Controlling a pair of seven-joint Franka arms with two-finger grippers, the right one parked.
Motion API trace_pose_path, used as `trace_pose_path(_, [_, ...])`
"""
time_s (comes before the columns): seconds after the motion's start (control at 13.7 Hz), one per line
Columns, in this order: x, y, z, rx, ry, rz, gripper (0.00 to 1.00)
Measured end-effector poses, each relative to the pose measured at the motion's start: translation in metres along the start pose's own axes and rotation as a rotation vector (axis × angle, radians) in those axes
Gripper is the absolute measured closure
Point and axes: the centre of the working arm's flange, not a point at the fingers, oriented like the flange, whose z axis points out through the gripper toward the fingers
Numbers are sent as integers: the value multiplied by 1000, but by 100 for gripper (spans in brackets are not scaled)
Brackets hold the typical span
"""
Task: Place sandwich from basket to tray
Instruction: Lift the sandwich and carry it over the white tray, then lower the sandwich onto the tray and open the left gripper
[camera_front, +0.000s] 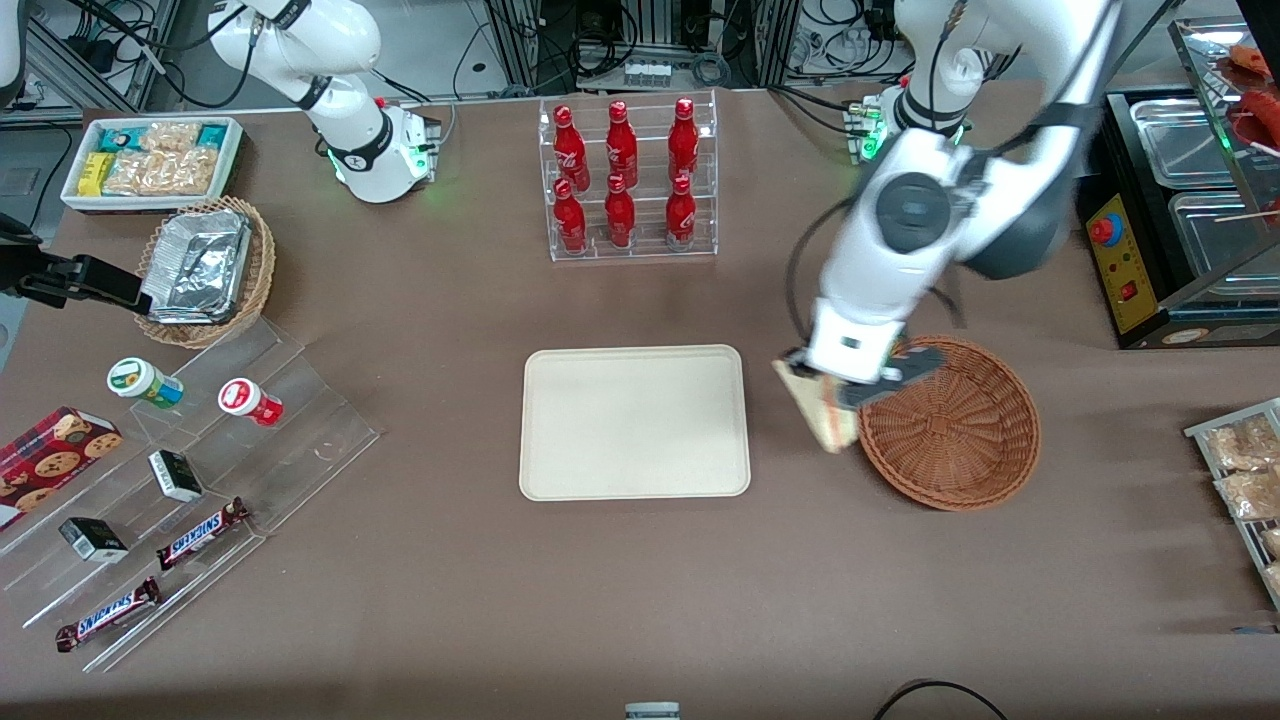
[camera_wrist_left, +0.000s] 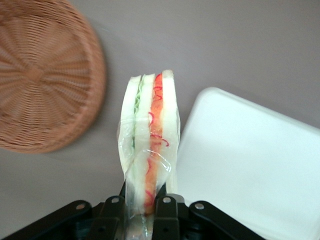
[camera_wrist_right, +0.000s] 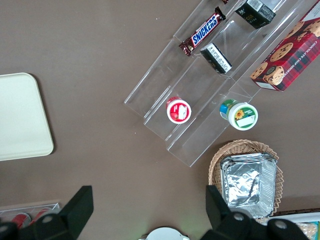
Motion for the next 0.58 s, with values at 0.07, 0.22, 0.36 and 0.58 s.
trace_pose_path(0.07, [-17, 26, 9, 0, -6, 43, 79])
trace_pose_path(0.22, [-44, 72, 36, 2, -19, 119, 79])
trace_pose_path(0.36, [-62, 110, 68, 16, -12, 179, 79])
trace_pose_path(0.58, [-80, 151, 113, 10, 6, 223, 79])
